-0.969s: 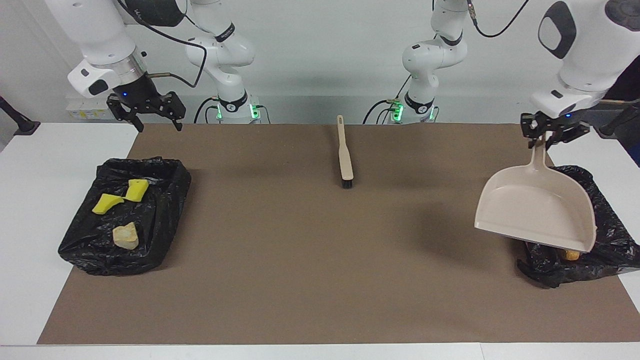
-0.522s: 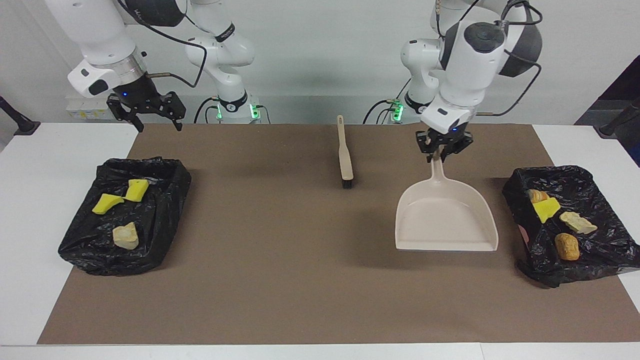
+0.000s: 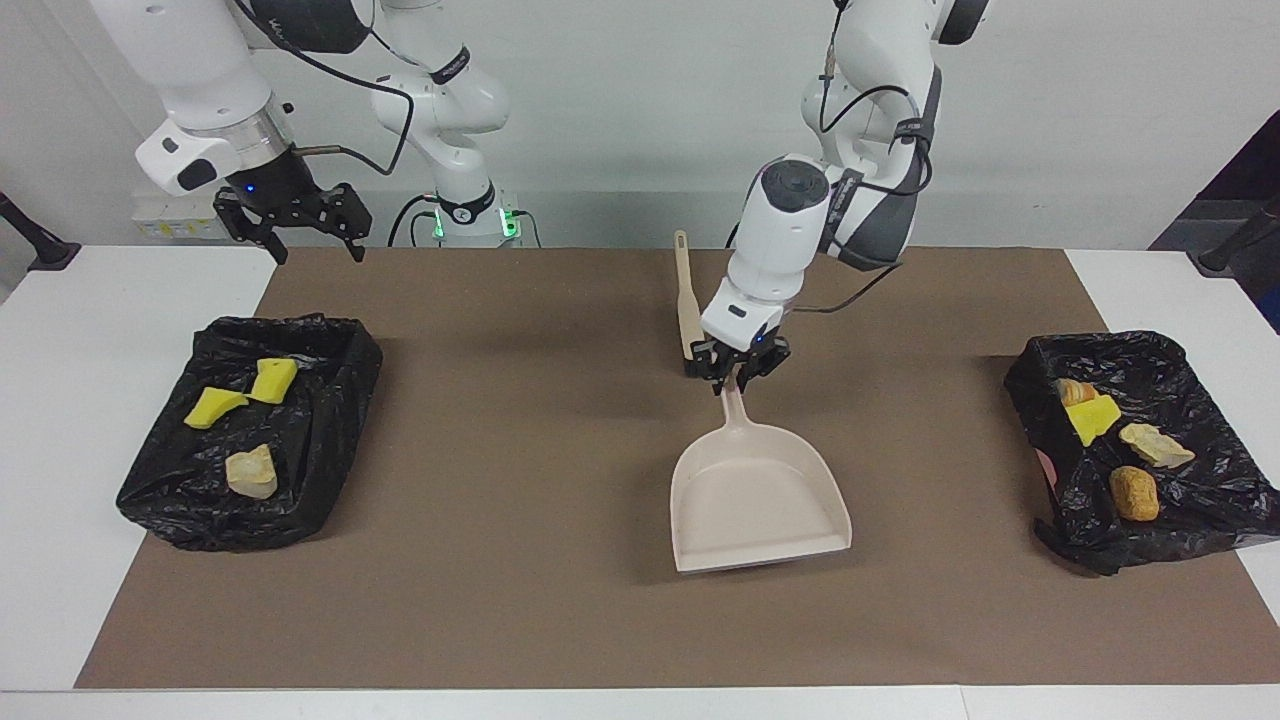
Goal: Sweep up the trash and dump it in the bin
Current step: 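Bring the empty dustpan back with the left gripper and set it down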
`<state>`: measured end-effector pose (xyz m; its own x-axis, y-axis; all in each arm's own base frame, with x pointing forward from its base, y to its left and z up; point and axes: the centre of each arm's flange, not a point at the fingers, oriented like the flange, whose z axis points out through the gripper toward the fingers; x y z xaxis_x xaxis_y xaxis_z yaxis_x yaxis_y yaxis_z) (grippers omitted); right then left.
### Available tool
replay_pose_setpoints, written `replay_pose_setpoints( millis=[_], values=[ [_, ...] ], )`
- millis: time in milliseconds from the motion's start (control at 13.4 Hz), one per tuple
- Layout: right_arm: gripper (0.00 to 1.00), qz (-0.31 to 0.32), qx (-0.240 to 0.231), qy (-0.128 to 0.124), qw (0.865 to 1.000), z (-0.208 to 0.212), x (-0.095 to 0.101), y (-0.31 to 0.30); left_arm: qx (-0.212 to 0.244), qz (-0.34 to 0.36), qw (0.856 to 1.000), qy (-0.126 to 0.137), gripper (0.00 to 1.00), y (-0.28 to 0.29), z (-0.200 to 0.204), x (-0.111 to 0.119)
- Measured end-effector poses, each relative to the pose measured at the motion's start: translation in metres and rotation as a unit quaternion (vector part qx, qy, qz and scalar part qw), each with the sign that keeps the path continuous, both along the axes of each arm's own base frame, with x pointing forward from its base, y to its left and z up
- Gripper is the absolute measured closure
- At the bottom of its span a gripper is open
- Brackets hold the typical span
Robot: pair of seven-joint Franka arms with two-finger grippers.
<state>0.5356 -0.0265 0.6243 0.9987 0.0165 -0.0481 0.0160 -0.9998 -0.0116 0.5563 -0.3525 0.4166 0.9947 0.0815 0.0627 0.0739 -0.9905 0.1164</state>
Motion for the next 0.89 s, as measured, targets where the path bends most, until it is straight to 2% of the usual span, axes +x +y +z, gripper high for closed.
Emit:
replay_pose_setpoints(
  millis=[149,298,596,894],
  values=[
    [0.00,0.000,0.000,0.000,1.000,0.000,0.000,0.000,-0.010,0.004,1.000,-0.007,0.69,-0.003,-0.007,0.012],
    [0.00,0.000,0.000,0.000,1.000,0.000,0.000,0.000,-0.015,-0.001,1.000,-0.010,0.69,-0.009,-0.014,0.012],
    [0.00,0.000,0.000,0.000,1.000,0.000,0.000,0.000,-0.007,-0.062,0.998,0.000,0.69,-0.032,-0.033,-0.004],
    [0.00,0.000,0.000,0.000,1.000,0.000,0.000,0.000,-0.015,-0.071,0.997,0.020,0.69,-0.049,-0.048,-0.017]
  ],
)
